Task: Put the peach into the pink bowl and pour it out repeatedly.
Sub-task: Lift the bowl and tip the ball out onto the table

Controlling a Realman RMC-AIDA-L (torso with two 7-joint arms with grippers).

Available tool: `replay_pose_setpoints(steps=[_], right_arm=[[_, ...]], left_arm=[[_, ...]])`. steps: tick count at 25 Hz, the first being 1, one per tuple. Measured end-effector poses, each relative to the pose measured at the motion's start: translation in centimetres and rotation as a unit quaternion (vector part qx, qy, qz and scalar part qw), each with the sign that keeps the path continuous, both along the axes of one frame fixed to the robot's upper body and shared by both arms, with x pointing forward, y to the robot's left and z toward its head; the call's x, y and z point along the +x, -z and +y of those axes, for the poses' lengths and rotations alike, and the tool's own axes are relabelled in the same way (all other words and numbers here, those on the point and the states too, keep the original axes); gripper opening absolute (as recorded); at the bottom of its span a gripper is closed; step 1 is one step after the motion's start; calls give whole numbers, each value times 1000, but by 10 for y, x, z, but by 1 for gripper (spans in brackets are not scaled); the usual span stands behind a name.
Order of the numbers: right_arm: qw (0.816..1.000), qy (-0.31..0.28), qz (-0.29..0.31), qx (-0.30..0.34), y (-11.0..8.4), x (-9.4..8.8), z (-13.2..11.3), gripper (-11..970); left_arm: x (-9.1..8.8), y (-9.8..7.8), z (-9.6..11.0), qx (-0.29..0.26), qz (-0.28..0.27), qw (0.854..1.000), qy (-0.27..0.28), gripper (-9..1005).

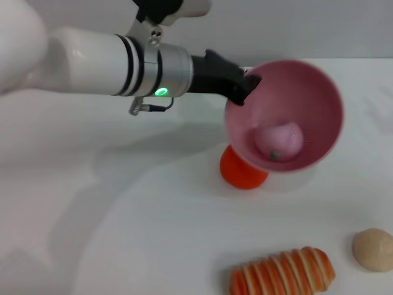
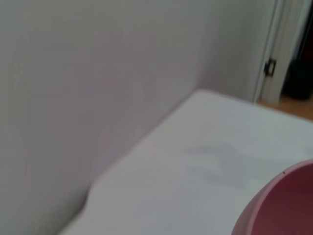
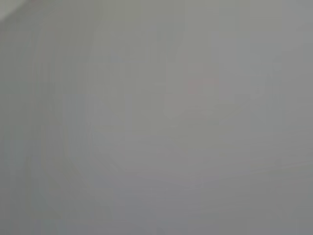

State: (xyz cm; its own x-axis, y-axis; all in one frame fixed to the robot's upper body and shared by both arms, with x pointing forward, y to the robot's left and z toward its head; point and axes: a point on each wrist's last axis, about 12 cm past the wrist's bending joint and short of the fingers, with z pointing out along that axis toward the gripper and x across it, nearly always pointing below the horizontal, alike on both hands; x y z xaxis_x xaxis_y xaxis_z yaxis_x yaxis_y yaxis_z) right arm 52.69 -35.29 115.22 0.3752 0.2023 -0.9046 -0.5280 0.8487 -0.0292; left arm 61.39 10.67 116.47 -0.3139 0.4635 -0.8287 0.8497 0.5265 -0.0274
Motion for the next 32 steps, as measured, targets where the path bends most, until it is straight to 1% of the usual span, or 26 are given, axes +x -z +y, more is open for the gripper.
replay_pose_setpoints(steps=[1,3,4,6,7,8,9,11,12,13,14,16,17,18,20,21,22,23,25,28,29,30,31,32], right_arm=[[1000,8,1,7,3,-3,-4,529],[1000,20,2,14,6,-8,-10,529],[1000,24,2,16,7,-11,-13,528],[999,30,4,18,9,-14,-16,528],[999,32,5,18,10,-16,-17,528],[999,33,6,18,11,-16,-18,528],[999,34,7,19,12,-17,-18,528],[999,36,10,20,13,-18,-19,528],[999,36,11,21,14,-18,-19,528],[999,38,13,23,15,-19,-19,528],[999,39,14,24,15,-19,-20,528],[999,41,15,26,16,-19,-20,528],[999,41,15,26,17,-19,-21,529],[999,41,15,26,17,-19,-20,529],[999,41,16,26,17,-19,-21,529],[999,41,16,26,17,-19,-21,529],[999,41,16,27,17,-19,-21,528],[999,41,16,27,17,-20,-21,528],[999,41,17,28,17,-20,-21,528],[999,41,18,28,17,-20,-21,528],[999,41,18,28,17,-20,-21,528],[999,41,18,28,17,-20,-21,528],[999,41,18,28,17,-20,-21,528],[999,41,18,29,17,-20,-21,529]], left_arm=[[-4,2,-10,-23,-53,998,-1,45],[-8,4,-14,-35,-81,996,-5,45],[-15,6,-20,-48,-113,992,-11,45],[-25,9,-26,-53,-155,986,-19,45],[-29,11,-28,-52,-168,984,-20,45],[-29,11,-28,-52,-168,984,-20,45],[-42,17,-36,-45,-213,976,-28,45],[-52,22,-40,-39,-247,967,-44,45],[-52,22,-40,-39,-247,967,-44,45],[-56,23,-42,-36,-260,964,-49,45],[-69,28,-49,-26,-308,949,-59,45],[-75,31,-51,-20,-329,942,-60,45],[-75,31,-51,-20,-329,942,-60,45],[-82,34,-51,-17,-364,928,-75,45],[-85,35,-50,-15,-383,920,-83,45],[-85,35,-50,-15,-383,920,-83,45],[-90,36,-48,-12,-407,909,-91,45],[-93,37,-47,-11,-421,902,-94,45],[-96,39,-46,-12,-433,896,-98,45],[-101,40,-42,-25,-455,883,-113,45],[-101,40,-42,-25,-455,883,-113,45],[-104,40,-40,-34,-464,877,-120,45],[-110,40,-35,-56,-485,863,-131,45],[-111,40,-34,-62,-490,860,-132,45]])
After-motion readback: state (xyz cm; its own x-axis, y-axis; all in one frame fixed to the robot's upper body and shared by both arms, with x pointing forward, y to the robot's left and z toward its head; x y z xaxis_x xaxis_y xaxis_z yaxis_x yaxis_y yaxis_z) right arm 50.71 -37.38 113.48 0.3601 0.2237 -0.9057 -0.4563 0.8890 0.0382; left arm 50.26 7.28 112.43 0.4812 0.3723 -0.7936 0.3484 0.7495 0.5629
